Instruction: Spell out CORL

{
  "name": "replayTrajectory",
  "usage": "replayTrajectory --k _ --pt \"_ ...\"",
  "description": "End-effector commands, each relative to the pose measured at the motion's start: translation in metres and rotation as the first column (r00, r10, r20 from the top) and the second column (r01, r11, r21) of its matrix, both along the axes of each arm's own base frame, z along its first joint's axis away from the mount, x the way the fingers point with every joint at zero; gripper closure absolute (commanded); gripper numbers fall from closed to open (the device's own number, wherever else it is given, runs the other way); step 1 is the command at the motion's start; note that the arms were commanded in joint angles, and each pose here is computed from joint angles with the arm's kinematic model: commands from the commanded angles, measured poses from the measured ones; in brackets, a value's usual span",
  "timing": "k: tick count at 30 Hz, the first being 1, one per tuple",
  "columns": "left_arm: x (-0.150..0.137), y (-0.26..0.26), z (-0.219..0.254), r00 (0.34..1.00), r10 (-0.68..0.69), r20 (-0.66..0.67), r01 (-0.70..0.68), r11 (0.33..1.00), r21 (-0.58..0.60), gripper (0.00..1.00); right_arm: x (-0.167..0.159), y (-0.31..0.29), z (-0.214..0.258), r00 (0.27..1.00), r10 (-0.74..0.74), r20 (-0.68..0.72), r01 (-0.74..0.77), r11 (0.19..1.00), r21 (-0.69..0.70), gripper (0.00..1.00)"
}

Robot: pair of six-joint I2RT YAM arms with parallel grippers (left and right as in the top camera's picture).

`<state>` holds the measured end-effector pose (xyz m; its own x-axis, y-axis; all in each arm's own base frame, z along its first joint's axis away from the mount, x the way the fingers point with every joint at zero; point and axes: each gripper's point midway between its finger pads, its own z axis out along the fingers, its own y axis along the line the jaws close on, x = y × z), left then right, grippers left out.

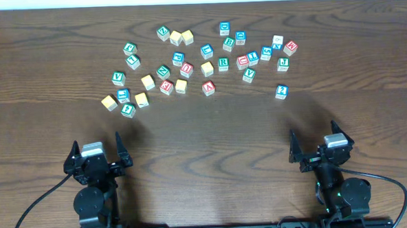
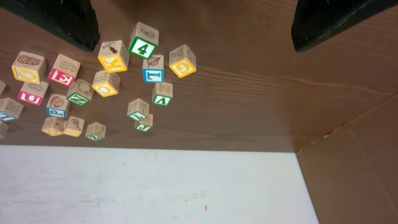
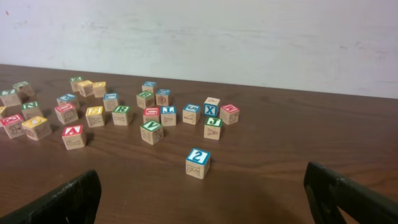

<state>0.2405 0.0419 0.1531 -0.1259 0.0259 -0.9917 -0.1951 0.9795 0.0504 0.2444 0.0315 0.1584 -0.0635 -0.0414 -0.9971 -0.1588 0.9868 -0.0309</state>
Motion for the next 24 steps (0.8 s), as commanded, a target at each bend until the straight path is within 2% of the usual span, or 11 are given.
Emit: replayTrajectory --k 1,24 --pt "-0.0003 0.0016 -0.0200 0.998 0.010 -0.055 -0.010 1.000 0.007 0.01 0.0000 -0.0016 -0.0004 1.000 -0.009 0.001 0.009 1.000 -0.002 0.01" --pt "-0.0003 0.0017 -0.0200 0.998 0.010 -0.055 -0.010 1.000 0.007 0.02 0.0000 -0.0016 -0.0004 1.000 -0.009 0.001 0.009 1.000 -0.002 0.01"
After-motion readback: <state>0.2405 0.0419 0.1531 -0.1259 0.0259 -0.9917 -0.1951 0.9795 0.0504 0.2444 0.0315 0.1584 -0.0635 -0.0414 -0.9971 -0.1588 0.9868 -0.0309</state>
